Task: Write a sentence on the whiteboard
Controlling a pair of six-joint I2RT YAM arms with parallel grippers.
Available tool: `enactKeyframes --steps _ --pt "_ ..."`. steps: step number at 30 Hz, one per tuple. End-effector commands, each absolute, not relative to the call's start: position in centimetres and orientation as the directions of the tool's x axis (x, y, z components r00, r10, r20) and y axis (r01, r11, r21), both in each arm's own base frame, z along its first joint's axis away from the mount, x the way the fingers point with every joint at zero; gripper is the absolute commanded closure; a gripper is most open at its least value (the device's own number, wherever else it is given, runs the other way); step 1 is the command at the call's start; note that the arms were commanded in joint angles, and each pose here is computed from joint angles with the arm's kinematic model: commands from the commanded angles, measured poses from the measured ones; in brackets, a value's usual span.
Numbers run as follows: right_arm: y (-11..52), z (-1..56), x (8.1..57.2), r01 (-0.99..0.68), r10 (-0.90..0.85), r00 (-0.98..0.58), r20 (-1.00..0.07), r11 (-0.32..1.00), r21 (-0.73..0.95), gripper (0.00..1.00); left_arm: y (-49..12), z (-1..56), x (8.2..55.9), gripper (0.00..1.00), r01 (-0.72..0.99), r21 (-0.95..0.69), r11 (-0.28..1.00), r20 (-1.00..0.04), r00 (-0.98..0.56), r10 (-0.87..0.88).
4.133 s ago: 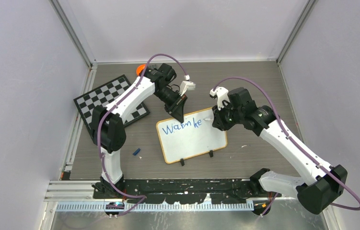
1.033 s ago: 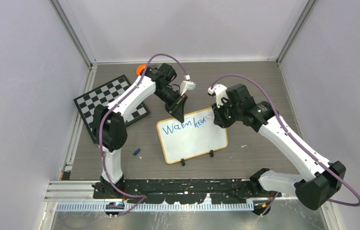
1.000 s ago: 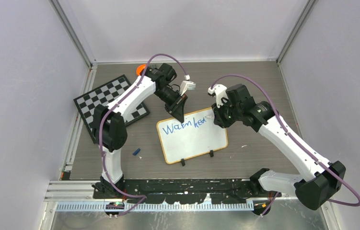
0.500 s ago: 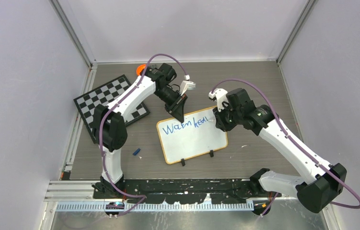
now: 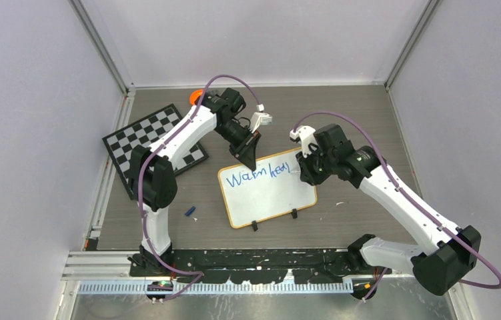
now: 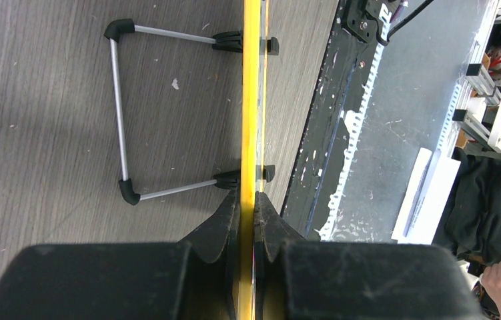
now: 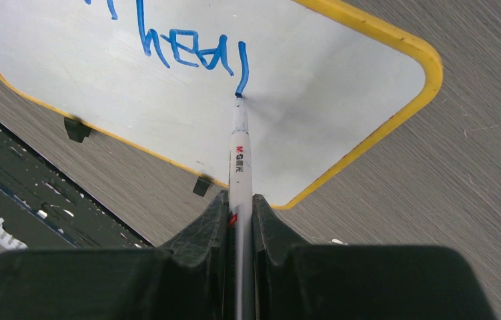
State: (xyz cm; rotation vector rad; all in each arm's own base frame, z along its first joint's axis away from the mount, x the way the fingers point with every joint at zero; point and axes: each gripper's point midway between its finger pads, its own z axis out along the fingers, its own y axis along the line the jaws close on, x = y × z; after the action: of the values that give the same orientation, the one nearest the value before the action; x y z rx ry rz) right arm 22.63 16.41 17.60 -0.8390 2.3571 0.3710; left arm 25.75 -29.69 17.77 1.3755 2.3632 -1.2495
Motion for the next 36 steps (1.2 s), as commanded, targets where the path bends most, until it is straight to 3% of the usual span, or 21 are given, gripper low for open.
enactKeyframes --steps 1,36 --pt "17.1 20.1 24.8 -0.636 -0.443 -0.568 -0.693 0.771 0.028 1.0 -30.2 16.7 25.8 1.0 0.779 -0.577 0.245 -0.467 -0.561 0.683" --pt "15.3 21.4 23.9 -0.629 -0.447 -0.558 -0.699 0.777 0.004 1.0 -30.4 16.7 25.9 1.0 0.776 -0.582 0.243 -0.465 -0.563 0.683"
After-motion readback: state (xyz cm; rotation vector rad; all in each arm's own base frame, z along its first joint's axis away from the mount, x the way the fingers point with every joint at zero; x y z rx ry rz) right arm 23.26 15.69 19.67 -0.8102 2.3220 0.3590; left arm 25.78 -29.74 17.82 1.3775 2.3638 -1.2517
